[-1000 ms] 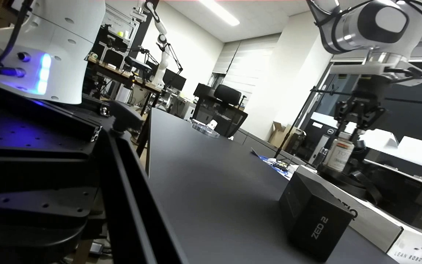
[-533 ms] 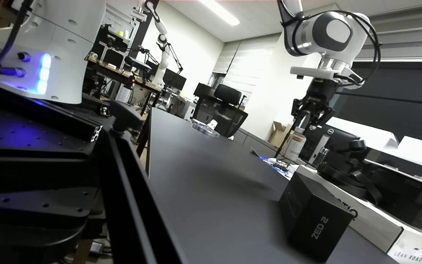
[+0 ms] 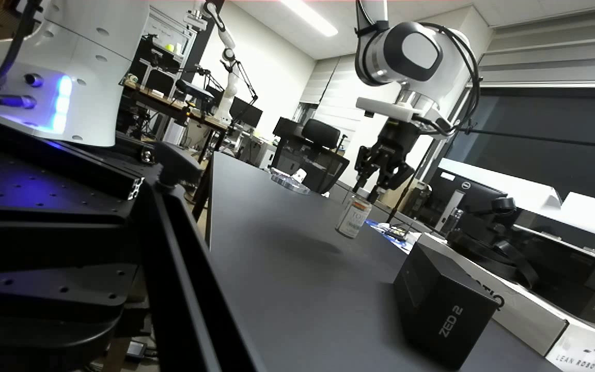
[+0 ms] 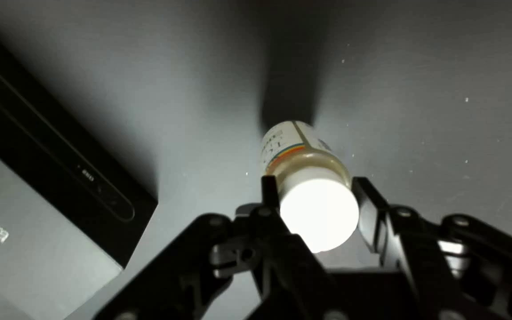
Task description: Pick the bottle and move it to the right on the table
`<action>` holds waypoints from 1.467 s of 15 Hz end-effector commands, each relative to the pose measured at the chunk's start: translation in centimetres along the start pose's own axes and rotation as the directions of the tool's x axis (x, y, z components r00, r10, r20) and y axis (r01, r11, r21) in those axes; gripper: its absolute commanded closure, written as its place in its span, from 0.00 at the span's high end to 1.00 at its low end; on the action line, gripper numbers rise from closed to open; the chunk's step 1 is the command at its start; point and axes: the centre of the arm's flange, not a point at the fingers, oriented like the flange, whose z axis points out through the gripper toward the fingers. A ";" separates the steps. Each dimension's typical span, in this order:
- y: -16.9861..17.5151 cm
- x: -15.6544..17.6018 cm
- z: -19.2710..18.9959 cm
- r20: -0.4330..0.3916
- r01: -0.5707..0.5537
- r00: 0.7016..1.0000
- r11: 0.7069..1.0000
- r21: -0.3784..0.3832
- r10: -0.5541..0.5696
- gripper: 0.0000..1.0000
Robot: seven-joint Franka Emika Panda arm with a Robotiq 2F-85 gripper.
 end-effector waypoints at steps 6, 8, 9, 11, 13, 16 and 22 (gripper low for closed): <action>-0.2 -5.4 2.1 -0.016 0.015 1.000 1.000 -0.019 -0.015 0.19; -0.2 -5.8 2.5 -0.015 0.013 1.000 1.000 -0.022 -0.013 0.19; -0.2 -5.9 2.5 -0.015 0.011 1.000 1.000 -0.022 -0.011 0.19; -0.2 -6.2 1.5 -0.017 0.009 1.000 1.000 -0.012 -0.009 0.70; -0.3 -6.2 -0.3 -0.039 0.009 0.999 1.000 -0.014 -0.010 0.82; -0.3 -6.2 -4.3 -0.091 0.016 0.996 1.000 -0.012 -0.017 0.99; -0.4 -6.0 -6.3 -0.092 0.040 0.995 0.999 -0.003 -0.040 1.00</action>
